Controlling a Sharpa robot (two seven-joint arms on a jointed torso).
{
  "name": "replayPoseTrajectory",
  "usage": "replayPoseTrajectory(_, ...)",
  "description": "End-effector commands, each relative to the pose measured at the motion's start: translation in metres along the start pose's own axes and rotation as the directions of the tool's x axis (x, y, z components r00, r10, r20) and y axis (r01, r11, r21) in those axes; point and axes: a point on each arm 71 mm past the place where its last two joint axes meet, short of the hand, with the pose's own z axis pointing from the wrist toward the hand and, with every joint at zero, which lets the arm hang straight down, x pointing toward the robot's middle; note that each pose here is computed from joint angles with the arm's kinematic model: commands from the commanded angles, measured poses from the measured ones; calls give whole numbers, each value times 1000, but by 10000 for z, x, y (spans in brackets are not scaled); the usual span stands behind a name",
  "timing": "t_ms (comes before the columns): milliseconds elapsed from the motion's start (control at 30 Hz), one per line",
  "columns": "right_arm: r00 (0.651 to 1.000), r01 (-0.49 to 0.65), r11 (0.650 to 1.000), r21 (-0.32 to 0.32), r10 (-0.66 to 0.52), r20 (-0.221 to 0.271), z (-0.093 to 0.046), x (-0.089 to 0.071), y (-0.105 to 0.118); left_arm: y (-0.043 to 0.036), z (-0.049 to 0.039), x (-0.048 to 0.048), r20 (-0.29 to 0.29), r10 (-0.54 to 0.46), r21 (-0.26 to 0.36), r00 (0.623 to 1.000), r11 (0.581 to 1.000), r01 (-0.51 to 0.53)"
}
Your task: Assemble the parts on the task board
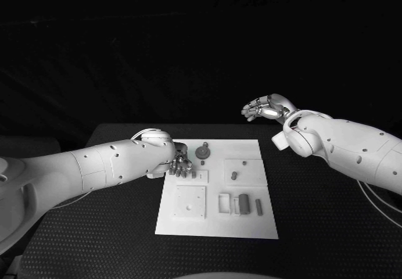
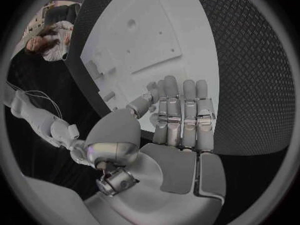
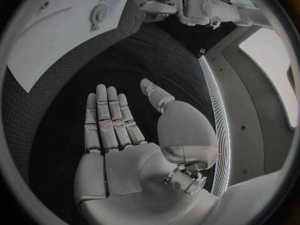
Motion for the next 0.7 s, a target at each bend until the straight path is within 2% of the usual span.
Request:
replayPoseTrajectory(33,1000,-3,1000,-8,3,-13,-1,14,8,18,17,92,-39,-4,-9,999,1000,4)
replayPoseTrajectory(533,1000,-3,1000,-7,2,-12,-2,10,3,53,17,69,-9,-36,-15,999,999,35)
replayPoseTrajectory(700,1000,-2,1000,-7,2,-12,-2,11,3,57,17,64,-6,-83,-7,996,996,83)
